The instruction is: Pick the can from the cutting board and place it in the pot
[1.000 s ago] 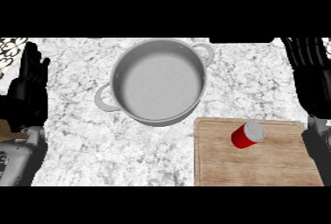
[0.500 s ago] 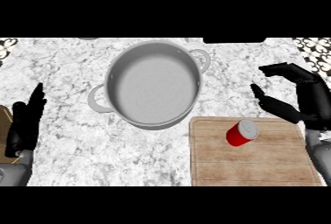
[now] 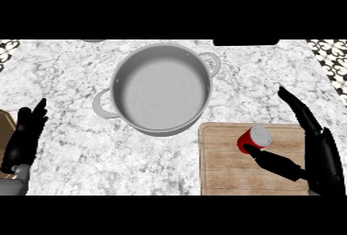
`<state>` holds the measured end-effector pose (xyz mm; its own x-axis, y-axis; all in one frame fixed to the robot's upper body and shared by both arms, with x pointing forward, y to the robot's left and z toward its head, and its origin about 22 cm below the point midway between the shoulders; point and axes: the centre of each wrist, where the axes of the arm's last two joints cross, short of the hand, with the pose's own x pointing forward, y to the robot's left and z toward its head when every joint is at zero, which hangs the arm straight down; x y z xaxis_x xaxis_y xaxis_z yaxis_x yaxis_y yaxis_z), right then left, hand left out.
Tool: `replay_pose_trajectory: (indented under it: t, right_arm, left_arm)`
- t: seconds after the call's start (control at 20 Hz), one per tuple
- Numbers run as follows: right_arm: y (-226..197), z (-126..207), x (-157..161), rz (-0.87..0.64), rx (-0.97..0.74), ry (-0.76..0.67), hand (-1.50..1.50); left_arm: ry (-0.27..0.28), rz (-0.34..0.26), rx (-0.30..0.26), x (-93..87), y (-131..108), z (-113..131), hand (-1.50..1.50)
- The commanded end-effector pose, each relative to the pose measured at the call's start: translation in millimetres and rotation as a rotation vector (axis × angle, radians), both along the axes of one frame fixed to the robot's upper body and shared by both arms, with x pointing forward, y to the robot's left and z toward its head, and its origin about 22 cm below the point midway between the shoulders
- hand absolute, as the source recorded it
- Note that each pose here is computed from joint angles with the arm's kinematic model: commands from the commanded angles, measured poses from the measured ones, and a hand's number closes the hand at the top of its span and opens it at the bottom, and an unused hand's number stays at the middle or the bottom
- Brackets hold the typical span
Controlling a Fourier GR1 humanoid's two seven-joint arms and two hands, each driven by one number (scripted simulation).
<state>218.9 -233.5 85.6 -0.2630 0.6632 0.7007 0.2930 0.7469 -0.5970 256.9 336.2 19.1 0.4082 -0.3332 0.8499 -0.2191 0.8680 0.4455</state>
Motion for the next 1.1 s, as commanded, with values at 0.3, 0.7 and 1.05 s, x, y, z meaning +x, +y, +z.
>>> replay_pose_trajectory:
  t: [0.3,0.7,1.05]
  right_arm:
    - [7.1,68.7,-34.5,-0.119,-0.393,0.367,-1.50]
    - [31.9,101.7,-36.9,-0.068,-0.523,0.720,-1.50]
    - [39.8,91.2,-16.2,-0.101,-0.533,0.823,-1.50]
  left_arm:
    - [-0.003,-0.020,0.010,1.3,-4.4,5.0,0.00]
    - [0.019,-0.042,0.004,0.7,-4.4,10.3,0.00]
    - [0.011,-0.035,-0.003,22.9,-11.2,16.7,0.00]
